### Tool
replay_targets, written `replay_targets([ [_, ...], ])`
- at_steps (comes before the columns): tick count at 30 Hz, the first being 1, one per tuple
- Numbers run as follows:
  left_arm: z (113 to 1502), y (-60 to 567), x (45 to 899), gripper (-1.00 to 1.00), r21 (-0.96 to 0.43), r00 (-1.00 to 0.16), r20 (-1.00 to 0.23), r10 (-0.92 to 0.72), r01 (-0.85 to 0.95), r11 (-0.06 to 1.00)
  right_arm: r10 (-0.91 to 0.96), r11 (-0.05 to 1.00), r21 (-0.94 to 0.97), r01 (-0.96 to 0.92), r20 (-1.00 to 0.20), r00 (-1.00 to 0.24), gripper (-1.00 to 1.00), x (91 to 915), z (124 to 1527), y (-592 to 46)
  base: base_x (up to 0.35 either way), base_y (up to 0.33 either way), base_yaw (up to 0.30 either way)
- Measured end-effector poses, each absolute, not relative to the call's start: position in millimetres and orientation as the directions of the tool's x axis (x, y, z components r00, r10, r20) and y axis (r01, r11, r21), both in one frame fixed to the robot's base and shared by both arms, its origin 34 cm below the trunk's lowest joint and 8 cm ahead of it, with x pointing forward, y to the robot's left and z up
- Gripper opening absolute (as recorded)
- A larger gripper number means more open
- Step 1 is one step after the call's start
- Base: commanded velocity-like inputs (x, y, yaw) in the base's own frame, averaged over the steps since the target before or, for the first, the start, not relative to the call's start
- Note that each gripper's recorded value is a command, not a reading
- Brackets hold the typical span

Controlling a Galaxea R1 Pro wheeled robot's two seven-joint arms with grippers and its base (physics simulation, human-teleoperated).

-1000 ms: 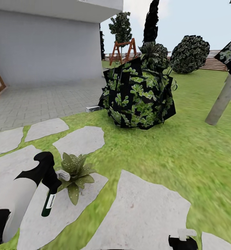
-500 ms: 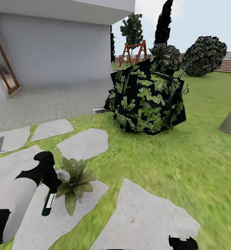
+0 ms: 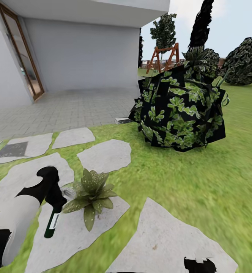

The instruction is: Pick up the pesticide atomizer in the garden and spray insectifuge to fully cover both potted plants in the garden.

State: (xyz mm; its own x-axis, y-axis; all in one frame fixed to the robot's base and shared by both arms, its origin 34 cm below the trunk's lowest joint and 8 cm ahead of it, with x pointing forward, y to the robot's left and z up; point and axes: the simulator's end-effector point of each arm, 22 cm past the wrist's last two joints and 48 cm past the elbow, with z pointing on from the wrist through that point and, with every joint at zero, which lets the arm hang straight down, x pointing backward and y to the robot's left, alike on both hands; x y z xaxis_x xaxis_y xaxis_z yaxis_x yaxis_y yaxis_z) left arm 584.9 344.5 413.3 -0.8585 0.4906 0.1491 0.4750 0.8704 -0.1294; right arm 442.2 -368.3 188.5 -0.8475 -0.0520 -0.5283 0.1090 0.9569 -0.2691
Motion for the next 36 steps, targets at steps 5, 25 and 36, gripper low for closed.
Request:
replay_targets([
  [5, 408.3, 346.1, 578.4, -1.00, -0.132, -0.855, 0.163, 0.492, 0.475, 0.870, -0.052, 0.957, -0.269, 0.109, -0.528, -0.848, 1.00, 442.2, 188.5, -368.2, 0.000, 0.000, 0.272],
  [25, 407.8, 346.3, 578.0, -1.00, -0.136, -0.859, 0.161, 0.486, 0.468, 0.873, -0.051, 0.957, -0.268, 0.110, -0.529, -0.847, 1.00, 442.5, 188.5, -368.3, -0.029, -0.160, 0.018],
  [36, 403.2, 348.2, 571.3, -1.00, -0.143, -0.859, 0.173, 0.482, 0.463, 0.875, -0.051, 0.958, -0.267, 0.109, -0.529, -0.847, 1.00, 442.6, 188.6, -367.3, -0.019, -0.238, 0.248],
])
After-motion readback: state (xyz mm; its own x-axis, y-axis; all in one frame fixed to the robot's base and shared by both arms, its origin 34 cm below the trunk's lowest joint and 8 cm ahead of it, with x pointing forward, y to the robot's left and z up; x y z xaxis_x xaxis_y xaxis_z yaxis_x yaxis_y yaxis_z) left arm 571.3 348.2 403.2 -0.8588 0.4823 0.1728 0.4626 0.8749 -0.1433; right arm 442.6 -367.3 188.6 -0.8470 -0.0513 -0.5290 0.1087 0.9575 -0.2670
